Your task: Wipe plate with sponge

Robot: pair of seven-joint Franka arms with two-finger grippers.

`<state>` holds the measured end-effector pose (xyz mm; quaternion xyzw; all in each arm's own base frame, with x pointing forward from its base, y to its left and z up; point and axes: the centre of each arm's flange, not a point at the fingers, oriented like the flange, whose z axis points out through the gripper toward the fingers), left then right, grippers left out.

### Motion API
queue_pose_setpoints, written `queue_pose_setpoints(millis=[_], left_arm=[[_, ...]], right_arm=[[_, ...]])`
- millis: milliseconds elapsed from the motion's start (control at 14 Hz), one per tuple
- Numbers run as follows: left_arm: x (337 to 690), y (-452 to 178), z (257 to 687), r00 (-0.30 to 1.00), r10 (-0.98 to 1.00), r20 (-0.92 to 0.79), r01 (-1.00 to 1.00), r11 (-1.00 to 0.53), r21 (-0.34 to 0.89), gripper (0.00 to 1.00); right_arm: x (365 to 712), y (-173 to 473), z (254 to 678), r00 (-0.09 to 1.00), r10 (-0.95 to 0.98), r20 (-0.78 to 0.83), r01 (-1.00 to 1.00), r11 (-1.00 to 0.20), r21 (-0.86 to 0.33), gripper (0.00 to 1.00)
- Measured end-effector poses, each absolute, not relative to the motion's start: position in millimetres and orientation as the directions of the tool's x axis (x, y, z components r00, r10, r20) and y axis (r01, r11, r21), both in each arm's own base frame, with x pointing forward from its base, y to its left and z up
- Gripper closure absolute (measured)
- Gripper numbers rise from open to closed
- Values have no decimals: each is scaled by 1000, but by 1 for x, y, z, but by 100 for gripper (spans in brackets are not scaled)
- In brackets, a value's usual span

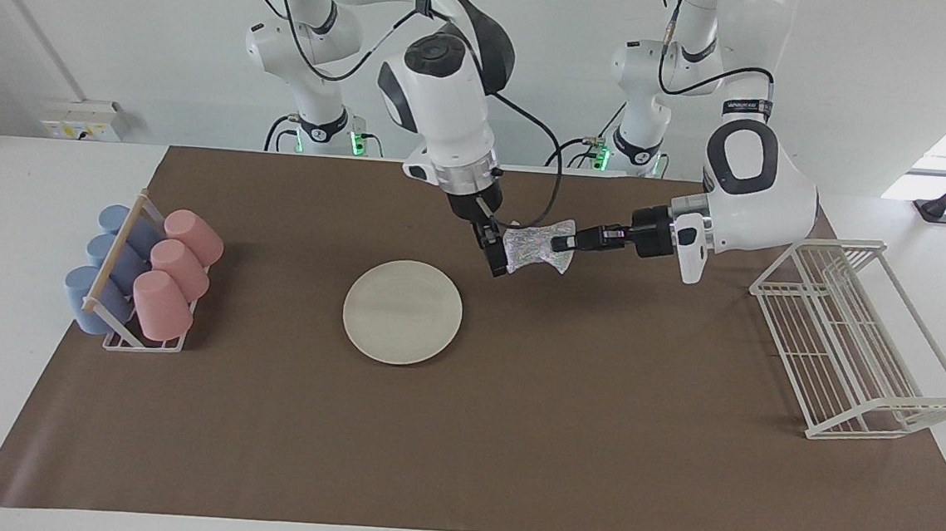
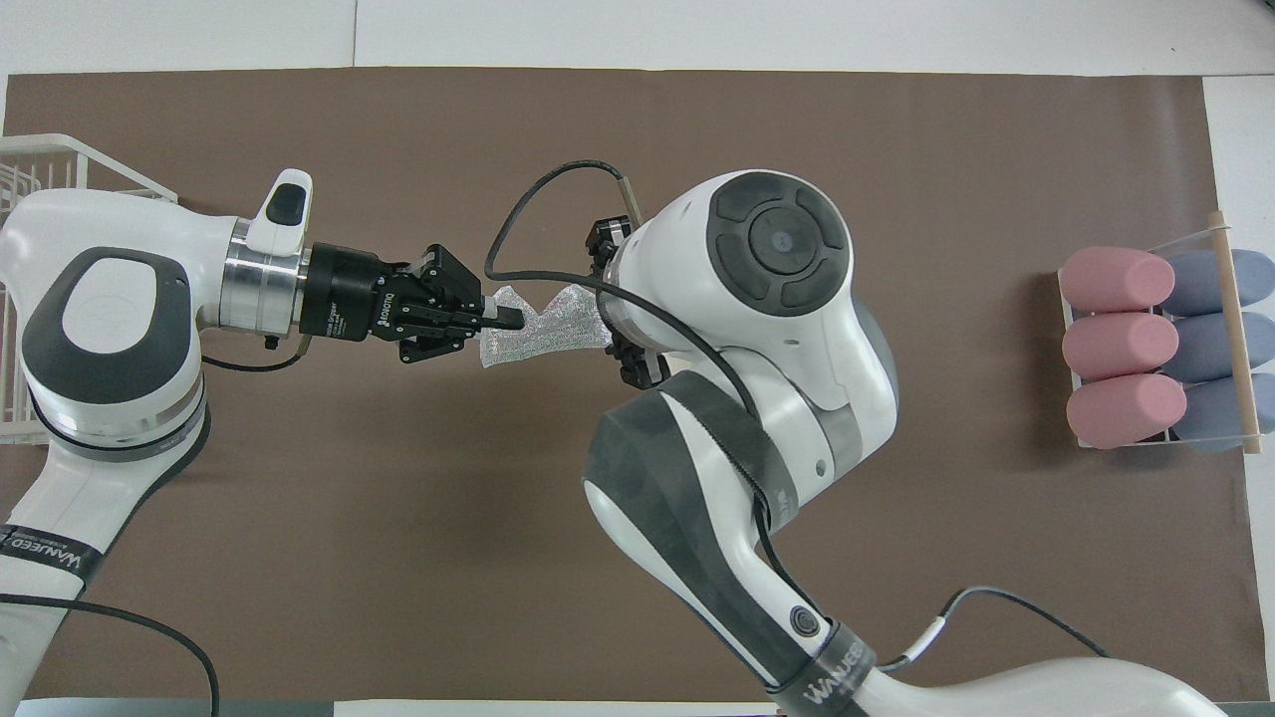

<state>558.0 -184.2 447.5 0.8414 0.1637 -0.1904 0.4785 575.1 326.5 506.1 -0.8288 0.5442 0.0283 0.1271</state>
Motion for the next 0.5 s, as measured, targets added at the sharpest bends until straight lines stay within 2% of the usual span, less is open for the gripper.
queue_pose_setpoints(millis=[286,500], left_arm=[[567,-170,459,892,129,-432,417,-603,680,94],[570,-162,457,903,159,-398,382,-719,580,94]], right_arm=[[595,231,528,636,-764,-106,-767,-611,-197,0],[601,152,552,776,-628,-53,-625,-755,-200,0]])
